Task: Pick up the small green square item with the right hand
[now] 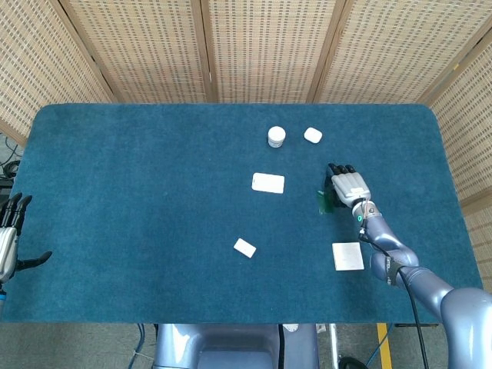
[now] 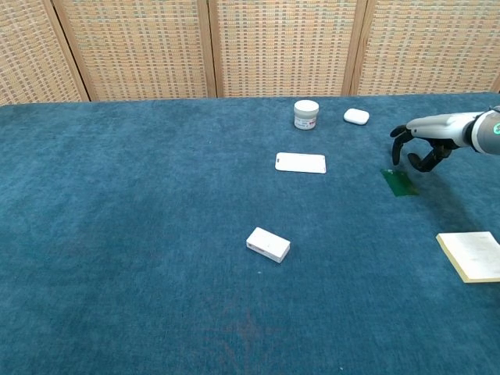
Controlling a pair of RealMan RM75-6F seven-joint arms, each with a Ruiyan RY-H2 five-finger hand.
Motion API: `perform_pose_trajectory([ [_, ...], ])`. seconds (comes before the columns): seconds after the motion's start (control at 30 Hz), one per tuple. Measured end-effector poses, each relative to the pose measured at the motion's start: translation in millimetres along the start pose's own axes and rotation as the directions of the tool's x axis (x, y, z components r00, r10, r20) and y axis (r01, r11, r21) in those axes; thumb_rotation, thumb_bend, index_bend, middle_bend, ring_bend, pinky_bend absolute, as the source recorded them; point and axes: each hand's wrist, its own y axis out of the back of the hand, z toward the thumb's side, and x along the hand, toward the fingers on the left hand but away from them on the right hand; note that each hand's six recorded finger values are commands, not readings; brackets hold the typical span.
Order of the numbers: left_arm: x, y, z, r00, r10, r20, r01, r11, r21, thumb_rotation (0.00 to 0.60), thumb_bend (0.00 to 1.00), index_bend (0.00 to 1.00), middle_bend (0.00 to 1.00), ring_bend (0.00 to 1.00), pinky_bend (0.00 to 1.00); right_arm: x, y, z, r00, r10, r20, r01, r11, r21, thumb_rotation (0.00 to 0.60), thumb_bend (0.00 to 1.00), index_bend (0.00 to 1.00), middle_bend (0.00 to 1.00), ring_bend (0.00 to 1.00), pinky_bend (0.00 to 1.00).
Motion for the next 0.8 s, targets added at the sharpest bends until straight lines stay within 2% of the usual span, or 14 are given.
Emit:
perform_pose_trajectory([
  [0.3,-3,0,2,1.000,0.004,0.011,-0.003,1.000,-0.002,0.600,0.00,0.00,0.00,0.00,0.00,0,-10,-5,0.999,0.050,0.009,-0.050,0.999,0.014,0.600,0.79,0.41,0.00,0.00,0.00],
  [0.47,-4,0,4,1.000,0.004,0.016,-0.004,1.000,-0.002,0.600,0.00,0.00,0.00,0.00,0.00,7,-12,1,0.997,0.073,-0.024,-0.073,0.997,0.011,0.600,0.83,0.49,0.00,0.00,0.00],
  [0.57,-4,-1,4,1.000,0.001,0.015,-0.001,1.000,0.001,0.600,0.00,0.00,0.00,0.00,0.00,18,-11,10,0.995,0.076,-0.072,-0.075,0.997,0.007,0.600,0.83,0.52,0.00,0.00,0.00],
  [0.7,-4,-2,5,1.000,-0.002,0.016,0.002,1.000,0.003,0.600,0.00,0.00,0.00,0.00,0.00,42,-6,30,0.984,0.071,-0.165,-0.071,0.997,0.009,0.600,0.82,0.50,0.00,0.00,0.00],
  [0.8,-4,-2,6,1.000,-0.003,0.018,0.003,1.000,0.003,0.600,0.00,0.00,0.00,0.00,0.00,65,2,43,0.971,0.047,-0.233,-0.046,0.999,0.012,0.600,0.72,0.35,0.00,0.00,0.00],
])
